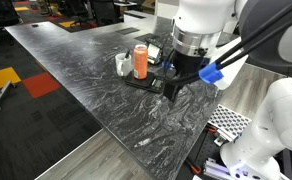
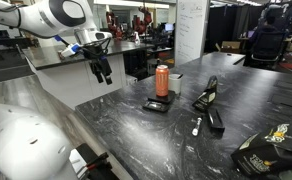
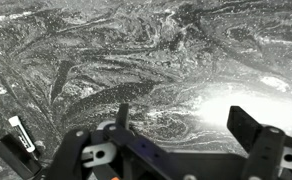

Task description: Turn on the scale

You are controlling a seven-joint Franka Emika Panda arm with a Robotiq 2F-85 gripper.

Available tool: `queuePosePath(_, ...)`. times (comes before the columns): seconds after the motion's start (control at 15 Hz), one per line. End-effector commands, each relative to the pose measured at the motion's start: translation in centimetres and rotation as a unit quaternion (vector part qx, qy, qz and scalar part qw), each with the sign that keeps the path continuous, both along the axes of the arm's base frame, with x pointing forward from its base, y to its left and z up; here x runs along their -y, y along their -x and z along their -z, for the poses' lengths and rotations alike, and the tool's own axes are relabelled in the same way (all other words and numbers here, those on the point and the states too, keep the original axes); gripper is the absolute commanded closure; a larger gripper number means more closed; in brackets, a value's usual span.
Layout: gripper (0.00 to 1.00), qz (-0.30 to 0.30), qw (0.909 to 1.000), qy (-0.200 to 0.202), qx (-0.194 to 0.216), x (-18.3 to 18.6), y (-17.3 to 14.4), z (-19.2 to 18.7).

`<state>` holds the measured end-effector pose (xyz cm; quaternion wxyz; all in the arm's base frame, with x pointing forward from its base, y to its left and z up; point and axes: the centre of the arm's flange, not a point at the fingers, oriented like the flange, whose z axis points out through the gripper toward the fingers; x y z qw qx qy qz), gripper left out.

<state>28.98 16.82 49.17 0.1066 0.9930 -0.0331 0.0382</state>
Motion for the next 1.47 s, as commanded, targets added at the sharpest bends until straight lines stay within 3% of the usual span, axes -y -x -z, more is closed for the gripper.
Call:
queuePosePath(0.0,0.0,-0.075,0.9971,-0.014,-0.008,3.1,-1.0,0.7)
queuePosePath(0.53,0.0,-0.243,0.9688,-0.031,-0.037,8.1,-6.0,4.1)
queuePosePath(0.73,0.0,-0.275,0.9595,-0.046,-0.039,9.0,-7.7,5.3)
queuePosePath(0.87,0.0,-0.274,0.96,-0.049,-0.029,9.7,-8.5,5.6)
queuePosePath(0.93,0.25,-0.268,0.9619,-0.049,-0.019,10.0,-8.9,5.7)
queuePosePath(1.07,0.34,-0.258,0.9645,-0.057,-0.001,10.6,-9.5,6.2)
queuePosePath(1.4,0.72,-0.23,0.9707,-0.07,-0.014,11.6,-11.0,7.7)
